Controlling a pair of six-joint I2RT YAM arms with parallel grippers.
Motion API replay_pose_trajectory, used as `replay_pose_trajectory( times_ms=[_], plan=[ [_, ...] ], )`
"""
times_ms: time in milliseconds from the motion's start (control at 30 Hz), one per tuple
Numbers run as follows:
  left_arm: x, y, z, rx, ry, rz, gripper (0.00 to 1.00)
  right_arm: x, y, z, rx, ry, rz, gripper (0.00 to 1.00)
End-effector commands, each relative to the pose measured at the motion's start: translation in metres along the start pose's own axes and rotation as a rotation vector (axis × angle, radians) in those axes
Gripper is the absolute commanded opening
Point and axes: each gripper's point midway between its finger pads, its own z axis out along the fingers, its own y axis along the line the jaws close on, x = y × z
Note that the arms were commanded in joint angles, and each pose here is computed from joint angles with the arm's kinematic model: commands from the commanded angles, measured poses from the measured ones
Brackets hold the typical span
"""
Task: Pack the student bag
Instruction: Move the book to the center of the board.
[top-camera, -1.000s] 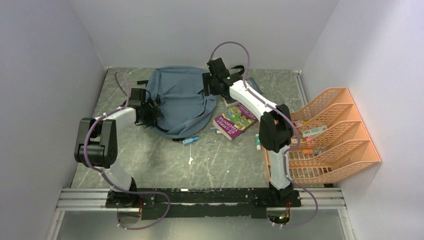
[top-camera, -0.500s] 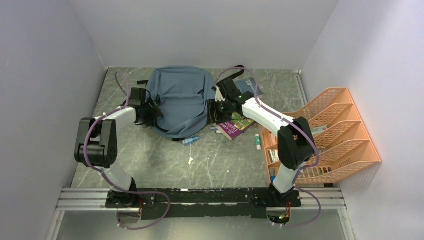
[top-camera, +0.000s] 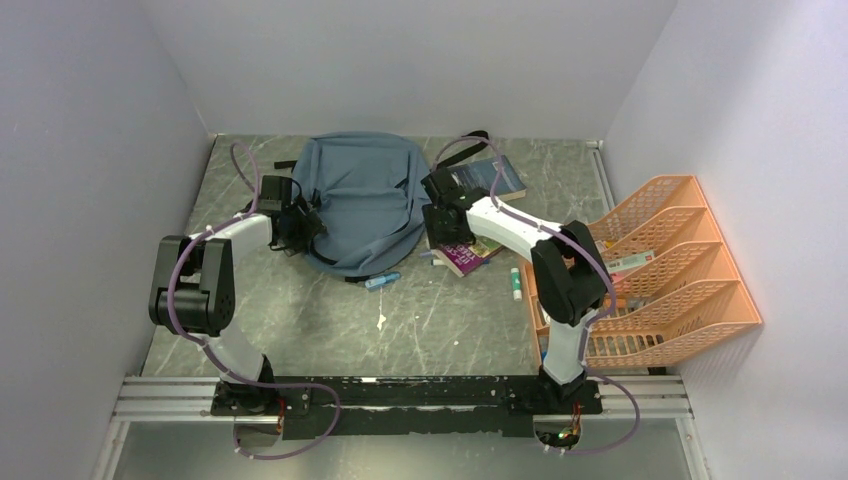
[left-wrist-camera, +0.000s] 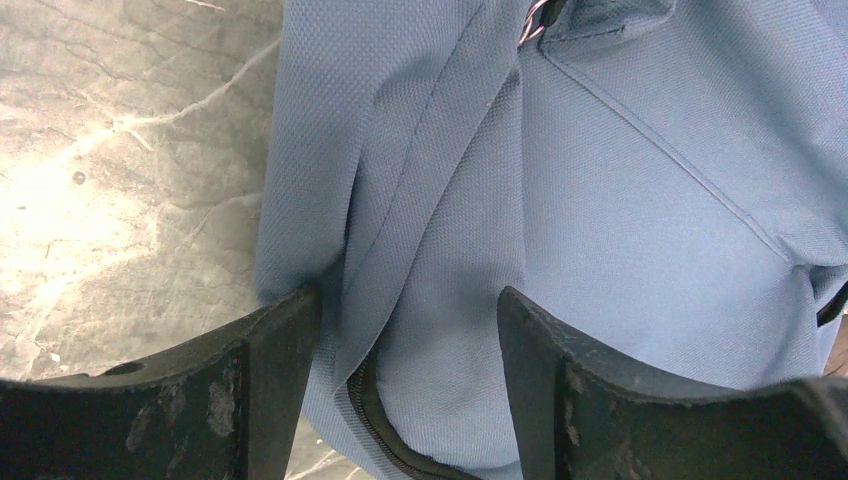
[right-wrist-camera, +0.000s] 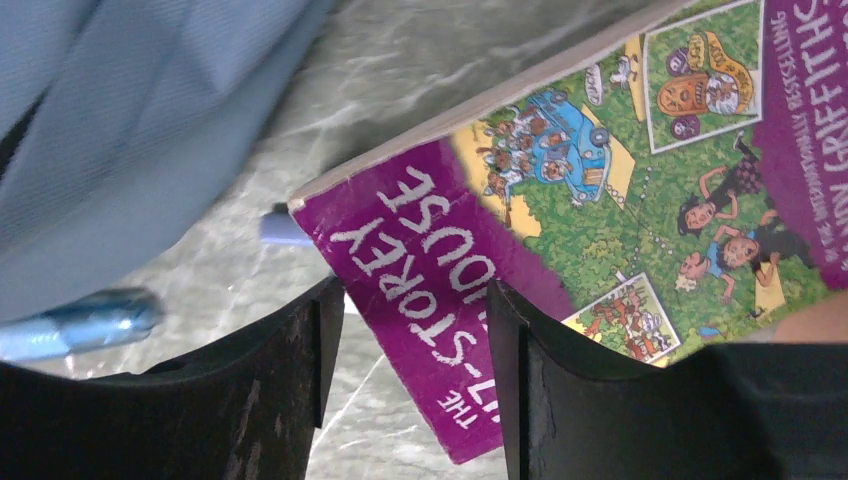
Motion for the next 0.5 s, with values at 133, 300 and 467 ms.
replay_pose_trajectory(
  times_ms=[133,300,467],
  plan=[
    [0.005,0.018,0.001,-0.074,0.022,0.015,0.71,-0.027,-0.06,-0.007,0.346,-0.094,-0.04,0.58],
    [0.006,0.018,0.0,-0.076,0.025,0.018,0.71,-0.059,-0.054,-0.025,0.339,-0.185,-0.027,0.58],
    [-0.002,0.023,-0.005,-0.112,-0.004,0.017,0.73,-0.095,-0.02,-0.045,0.154,-0.301,-0.041,0.59]
  ],
)
